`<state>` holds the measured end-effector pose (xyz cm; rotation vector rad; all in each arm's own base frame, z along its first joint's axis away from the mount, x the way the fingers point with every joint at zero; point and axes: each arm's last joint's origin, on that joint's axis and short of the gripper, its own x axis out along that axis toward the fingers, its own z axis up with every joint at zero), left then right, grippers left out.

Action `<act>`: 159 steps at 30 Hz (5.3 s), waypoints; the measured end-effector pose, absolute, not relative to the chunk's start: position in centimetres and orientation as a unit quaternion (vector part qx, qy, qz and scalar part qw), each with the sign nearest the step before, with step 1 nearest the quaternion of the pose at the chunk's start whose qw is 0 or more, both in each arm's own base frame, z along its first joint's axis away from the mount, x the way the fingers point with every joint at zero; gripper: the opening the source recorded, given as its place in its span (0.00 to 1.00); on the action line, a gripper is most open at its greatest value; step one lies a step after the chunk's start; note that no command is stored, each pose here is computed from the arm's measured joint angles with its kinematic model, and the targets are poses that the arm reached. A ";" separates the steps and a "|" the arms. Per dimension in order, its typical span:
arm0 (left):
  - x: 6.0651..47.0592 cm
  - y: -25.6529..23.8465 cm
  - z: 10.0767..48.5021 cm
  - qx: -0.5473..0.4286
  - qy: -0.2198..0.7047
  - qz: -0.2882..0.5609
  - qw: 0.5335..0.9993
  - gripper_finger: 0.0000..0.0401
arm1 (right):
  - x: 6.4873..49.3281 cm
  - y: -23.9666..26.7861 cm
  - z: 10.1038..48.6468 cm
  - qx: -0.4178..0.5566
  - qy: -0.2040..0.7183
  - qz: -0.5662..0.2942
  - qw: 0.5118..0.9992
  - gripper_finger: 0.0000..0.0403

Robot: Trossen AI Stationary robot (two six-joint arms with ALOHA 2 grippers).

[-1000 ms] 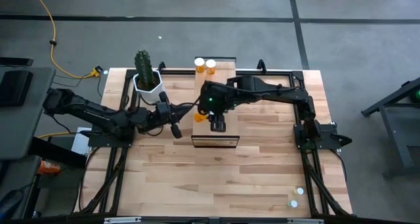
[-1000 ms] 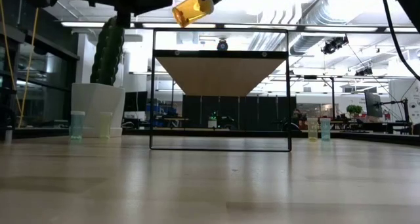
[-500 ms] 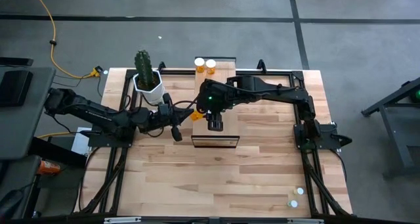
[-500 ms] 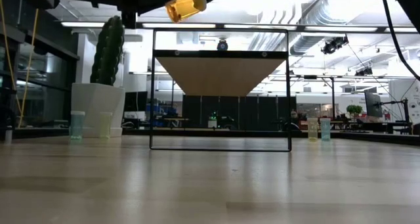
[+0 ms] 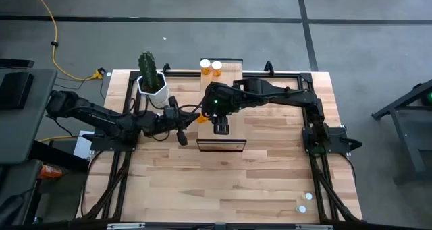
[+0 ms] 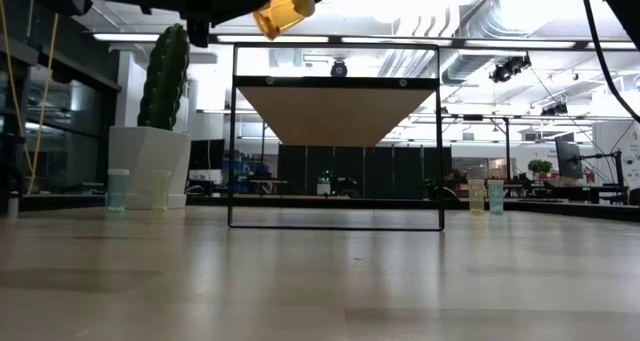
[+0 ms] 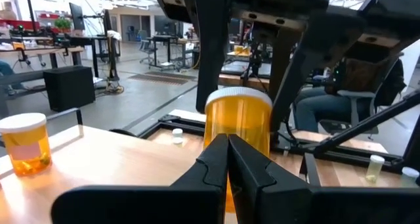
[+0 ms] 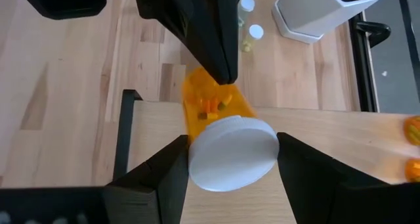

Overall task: Pick and place medicine bottles onto shelf by color
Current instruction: Put the orange pill bottle on the shelf aligned with the other orange pill bottles, then put the top green pill bottle on the shelf

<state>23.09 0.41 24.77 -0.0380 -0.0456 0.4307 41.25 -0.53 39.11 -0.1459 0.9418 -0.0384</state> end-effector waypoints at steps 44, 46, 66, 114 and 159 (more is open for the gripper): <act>17.6 -0.2 27.4 -0.034 -0.003 0.246 0.969 0.00 | 37.4 -20.4 36.6 0.017 0.506 -0.282 0.815 0.48; 17.6 -0.2 27.3 -0.035 -0.002 0.243 0.969 0.00 | 37.7 -20.7 35.8 0.012 0.518 -0.287 0.806 0.48; 17.6 -0.2 27.3 -0.039 -0.003 0.241 0.970 0.00 | 38.4 -22.1 33.6 0.016 0.512 -0.295 0.807 0.48; 17.6 -0.2 27.3 -0.046 -0.003 0.241 0.969 0.00 | 38.5 -22.4 32.6 0.038 0.528 -0.285 0.799 0.66; 16.3 -1.3 27.7 -0.034 -0.002 0.217 0.976 0.00 | 19.6 -4.0 29.6 0.079 0.234 -0.177 0.953 0.70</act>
